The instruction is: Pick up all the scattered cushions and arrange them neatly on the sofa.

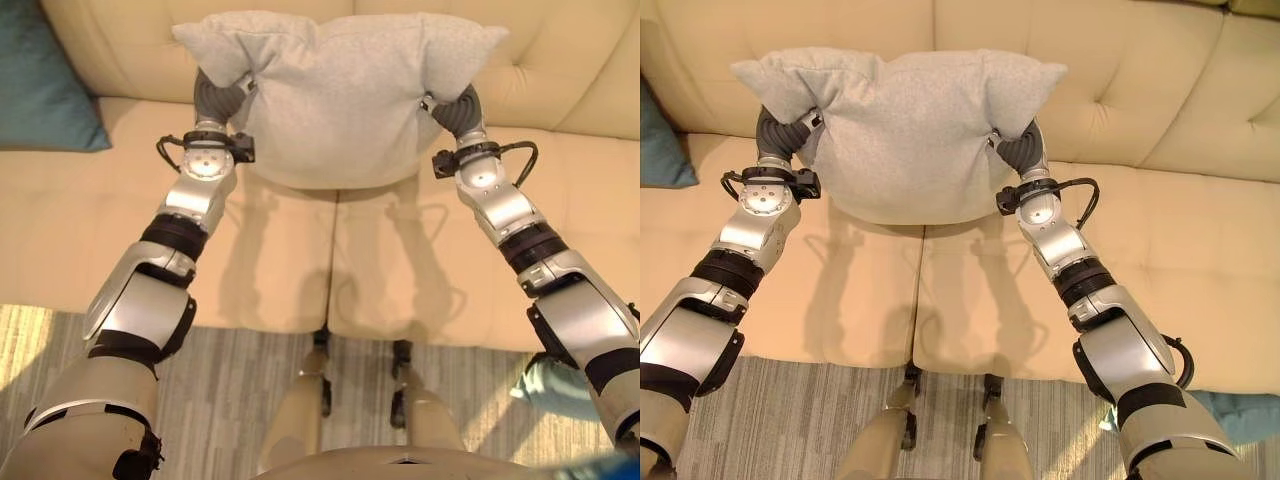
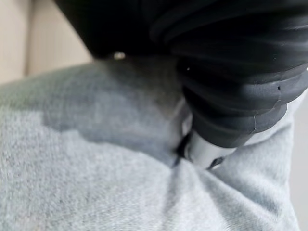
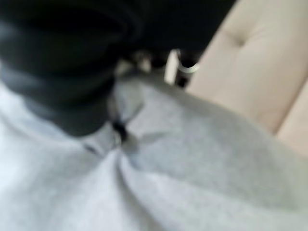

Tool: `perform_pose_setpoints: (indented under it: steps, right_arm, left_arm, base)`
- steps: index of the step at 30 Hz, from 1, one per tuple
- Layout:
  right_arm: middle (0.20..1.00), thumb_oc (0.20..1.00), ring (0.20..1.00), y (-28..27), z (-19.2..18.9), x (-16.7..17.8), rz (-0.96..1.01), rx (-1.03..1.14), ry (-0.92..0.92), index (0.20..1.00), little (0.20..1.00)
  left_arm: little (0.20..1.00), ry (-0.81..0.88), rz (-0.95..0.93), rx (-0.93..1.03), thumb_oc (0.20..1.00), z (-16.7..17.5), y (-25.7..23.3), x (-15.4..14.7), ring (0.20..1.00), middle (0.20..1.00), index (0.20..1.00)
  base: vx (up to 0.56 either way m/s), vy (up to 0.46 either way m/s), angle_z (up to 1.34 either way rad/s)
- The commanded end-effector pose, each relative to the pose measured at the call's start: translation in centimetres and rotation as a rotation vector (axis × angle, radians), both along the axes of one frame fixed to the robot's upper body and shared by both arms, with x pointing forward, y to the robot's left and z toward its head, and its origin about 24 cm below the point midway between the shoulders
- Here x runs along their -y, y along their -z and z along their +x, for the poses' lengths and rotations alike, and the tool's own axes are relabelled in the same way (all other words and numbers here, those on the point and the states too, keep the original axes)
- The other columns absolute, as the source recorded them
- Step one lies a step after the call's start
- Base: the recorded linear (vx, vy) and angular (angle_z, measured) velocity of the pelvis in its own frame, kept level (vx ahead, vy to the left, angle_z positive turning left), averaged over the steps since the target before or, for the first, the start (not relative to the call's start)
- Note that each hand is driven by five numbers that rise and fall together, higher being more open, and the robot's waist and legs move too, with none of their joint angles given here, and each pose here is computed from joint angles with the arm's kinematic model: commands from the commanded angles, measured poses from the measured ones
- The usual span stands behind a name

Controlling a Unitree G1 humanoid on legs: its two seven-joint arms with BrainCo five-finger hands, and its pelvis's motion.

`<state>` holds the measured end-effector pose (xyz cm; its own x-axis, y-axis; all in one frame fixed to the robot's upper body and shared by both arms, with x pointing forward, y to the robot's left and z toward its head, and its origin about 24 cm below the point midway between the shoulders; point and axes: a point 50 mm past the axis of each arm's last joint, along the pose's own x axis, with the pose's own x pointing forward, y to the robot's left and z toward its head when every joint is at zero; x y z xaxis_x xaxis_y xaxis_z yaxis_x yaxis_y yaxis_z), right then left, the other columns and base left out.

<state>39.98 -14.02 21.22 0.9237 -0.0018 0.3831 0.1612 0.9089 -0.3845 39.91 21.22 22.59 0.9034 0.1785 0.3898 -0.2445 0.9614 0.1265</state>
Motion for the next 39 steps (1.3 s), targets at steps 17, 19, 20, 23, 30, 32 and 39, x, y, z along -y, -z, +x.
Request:
perform_pose_setpoints:
  steps: [17,19,20,23,30,32,39]
  right_arm:
    - [1.000,1.000,1.000,-14.2,0.7,0.5,-0.300,0.287,0.130,1.000,1.000]
    - [1.000,1.000,1.000,-14.5,0.7,1.9,-0.320,0.278,0.177,1.000,1.000]
    - [1.000,1.000,1.000,-14.5,0.7,2.6,-0.317,0.267,0.193,1.000,1.000]
    - [1.000,1.000,1.000,-14.3,0.6,5.1,-0.310,0.239,0.256,1.000,1.000]
    - [1.000,1.000,1.000,-13.8,-0.1,9.6,-0.326,0.195,0.357,1.000,1.000]
    - [1.000,1.000,1.000,-12.6,-0.5,11.5,-0.294,0.174,0.386,1.000,1.000]
    - [1.000,1.000,1.000,-8.0,-2.1,12.6,-0.288,0.178,0.288,1.000,1.000]
  left_arm:
    - [1.000,-0.122,0.172,0.184,1.000,0.3,-11.4,-1.8,1.000,1.000,1.000]
    - [1.000,-0.155,0.188,0.182,1.000,0.1,-11.7,-2.8,1.000,1.000,1.000]
    - [1.000,-0.174,0.184,0.181,1.000,-0.2,-11.8,-3.6,1.000,1.000,1.000]
    - [1.000,-0.229,0.178,0.164,1.000,-0.7,-11.6,-5.7,1.000,1.000,1.000]
    - [1.000,-0.297,0.153,0.153,1.000,-2.1,-10.9,-9.4,1.000,1.000,1.000]
    - [1.000,-0.291,0.120,0.161,1.000,-2.6,-10.0,-10.4,1.000,1.000,1.000]
    - [1.000,-0.147,0.111,0.218,1.000,-4.5,-5.3,-9.7,1.000,1.000,1.000]
  base:
    - [0.00,-0.001,0.01]
    - [0.00,-0.015,0.00]
    - [0.01,-0.018,0.27]
    - [0.01,-0.006,0.55]
    - [0.01,0.000,-0.02]
    - [0.01,-0.017,0.17]
    - [0.02,-0.021,0.02]
